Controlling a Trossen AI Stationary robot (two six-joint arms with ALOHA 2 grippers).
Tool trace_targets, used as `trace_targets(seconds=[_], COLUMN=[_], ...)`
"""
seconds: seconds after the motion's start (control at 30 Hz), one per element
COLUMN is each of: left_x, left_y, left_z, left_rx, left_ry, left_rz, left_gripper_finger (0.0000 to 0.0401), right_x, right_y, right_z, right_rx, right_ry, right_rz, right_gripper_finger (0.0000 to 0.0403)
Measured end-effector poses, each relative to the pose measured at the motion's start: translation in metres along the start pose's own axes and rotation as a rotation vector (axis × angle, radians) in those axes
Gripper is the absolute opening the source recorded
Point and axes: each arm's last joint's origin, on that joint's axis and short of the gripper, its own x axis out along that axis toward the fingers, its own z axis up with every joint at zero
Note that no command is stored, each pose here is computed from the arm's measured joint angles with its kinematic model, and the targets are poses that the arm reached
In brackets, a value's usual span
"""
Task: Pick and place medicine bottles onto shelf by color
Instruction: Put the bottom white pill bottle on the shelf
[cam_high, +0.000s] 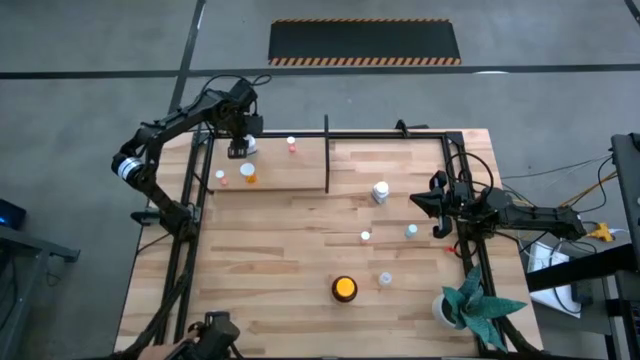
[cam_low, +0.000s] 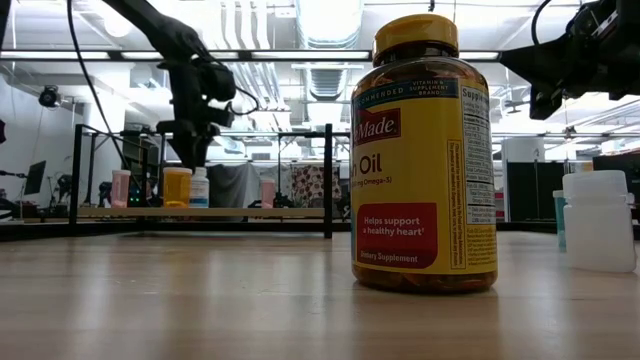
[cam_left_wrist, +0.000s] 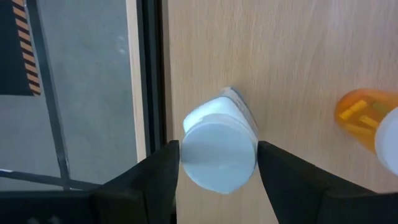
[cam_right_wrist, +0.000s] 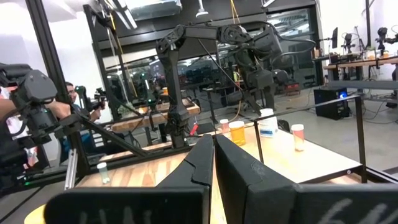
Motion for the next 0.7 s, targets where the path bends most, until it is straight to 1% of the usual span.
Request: trace_targets(seconds=[0.23,0.4,0.47,0.57,0.7], left_x=[-0.012,-0.030,-0.038,-0.056,-0.085], left_y=[-0.001,-0.009,-0.013,-0.026,-0.057], left_z=[0.000,-0.001,0.000,0.006,0.023], left_rx=[0.002,0.015,-0.011,-0.069,-0.155], left_ry=[-0.005,-0.036,-0.055,-0.114,-0.244], left_rz=[0.045,0.081,0.100,0.128,0.141], left_gripper_finger=[0.0199,0.0199,0.0198,0.0198,0.0198], right_x=[0.000,0.000,0.000,0.000,0.000], right_y=[0.000,0.000,0.000,0.000,0.000], right_z=[0.000,0.000,0.000,0.000,0.000], right_rx=[0.000,0.000,0.000,-0.001,-0.004], right_ry=[0.003,0.005,0.005,0.005,0.004], right_rz=[-0.001,-0.001,-0.001,-0.001,-0.001], right_gripper_finger=[0.0009,0.0009,0.0009,0.0009,0.0009])
